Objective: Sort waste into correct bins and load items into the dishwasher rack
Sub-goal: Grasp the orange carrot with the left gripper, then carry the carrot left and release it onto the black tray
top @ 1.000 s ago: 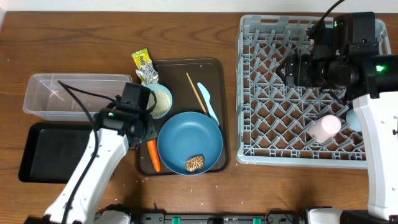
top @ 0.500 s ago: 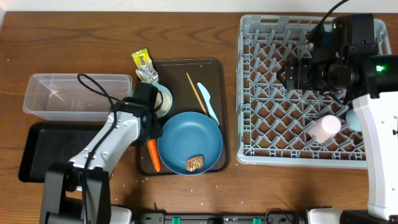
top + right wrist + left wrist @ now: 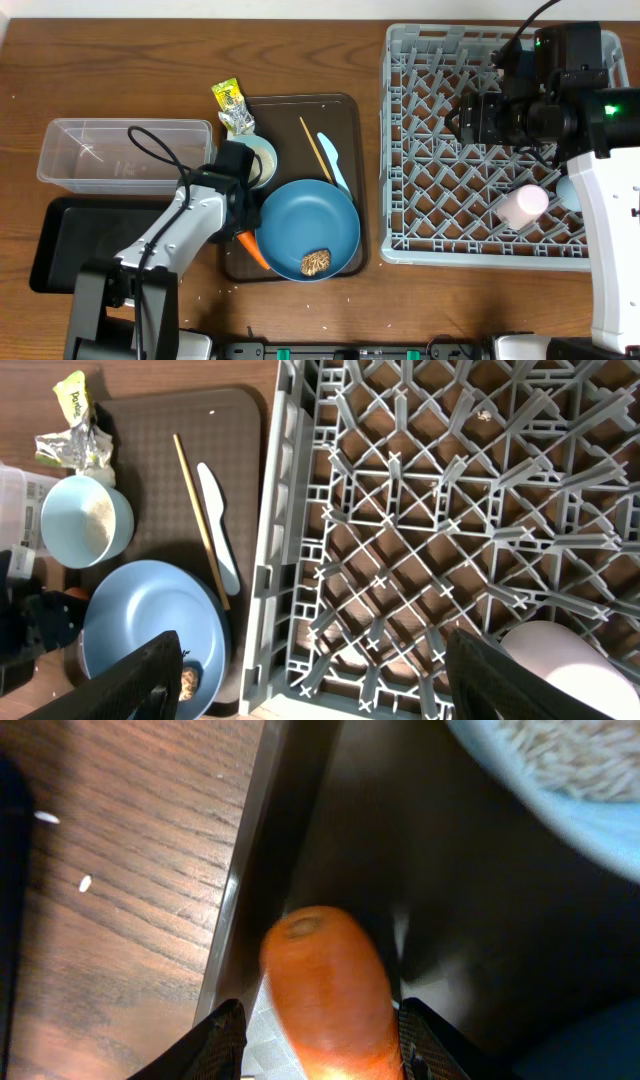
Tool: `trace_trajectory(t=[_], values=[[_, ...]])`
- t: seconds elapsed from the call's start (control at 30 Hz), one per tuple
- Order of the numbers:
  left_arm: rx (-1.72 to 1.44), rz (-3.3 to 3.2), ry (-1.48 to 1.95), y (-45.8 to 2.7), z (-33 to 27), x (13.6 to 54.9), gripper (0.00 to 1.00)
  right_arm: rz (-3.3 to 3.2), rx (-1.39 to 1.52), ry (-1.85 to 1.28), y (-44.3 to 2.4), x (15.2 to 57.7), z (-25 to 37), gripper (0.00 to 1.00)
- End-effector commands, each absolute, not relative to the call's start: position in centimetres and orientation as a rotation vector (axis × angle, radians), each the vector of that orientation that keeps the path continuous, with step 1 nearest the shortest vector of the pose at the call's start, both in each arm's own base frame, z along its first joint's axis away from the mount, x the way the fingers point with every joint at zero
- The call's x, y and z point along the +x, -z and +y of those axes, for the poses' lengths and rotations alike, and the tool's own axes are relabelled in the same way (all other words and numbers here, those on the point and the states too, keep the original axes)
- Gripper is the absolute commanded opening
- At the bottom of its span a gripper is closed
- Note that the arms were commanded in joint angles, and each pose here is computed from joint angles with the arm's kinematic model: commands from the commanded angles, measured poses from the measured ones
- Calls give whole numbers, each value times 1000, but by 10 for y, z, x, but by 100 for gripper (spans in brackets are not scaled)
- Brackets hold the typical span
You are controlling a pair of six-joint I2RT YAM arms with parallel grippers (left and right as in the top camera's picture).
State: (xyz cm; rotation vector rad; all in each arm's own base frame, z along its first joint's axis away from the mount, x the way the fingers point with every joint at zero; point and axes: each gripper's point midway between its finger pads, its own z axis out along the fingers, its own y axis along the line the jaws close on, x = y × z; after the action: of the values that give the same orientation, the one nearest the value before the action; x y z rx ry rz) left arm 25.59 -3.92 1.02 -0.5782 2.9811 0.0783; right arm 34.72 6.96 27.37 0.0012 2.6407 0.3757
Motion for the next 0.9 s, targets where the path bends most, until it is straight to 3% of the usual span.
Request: trace_trajectory(t=[0.0,0.2,0.37,0.53,0.6,0.87], values=[[-575,2981,-80,-6,-38,256,50,2646,-20,-368,-271,347,72,77],[-581,2982,-81,-8,-38,254,19,2647,-20,-368,-271,347,72,77],[-588,2947,-61,-26,-38,256,12,2645,-20,-368,-272,348,72,77],[-616,2823,-17,-72,-32,262,11,2645,-20,-368,-272,348,72,77],[-676,2769,-13,-88,-23,259,6,2645,-20,-368,-272,347,72,77],[-1122,2477,-180,-133,63,223,6,2647,-20,-368,-271,347,72,77]])
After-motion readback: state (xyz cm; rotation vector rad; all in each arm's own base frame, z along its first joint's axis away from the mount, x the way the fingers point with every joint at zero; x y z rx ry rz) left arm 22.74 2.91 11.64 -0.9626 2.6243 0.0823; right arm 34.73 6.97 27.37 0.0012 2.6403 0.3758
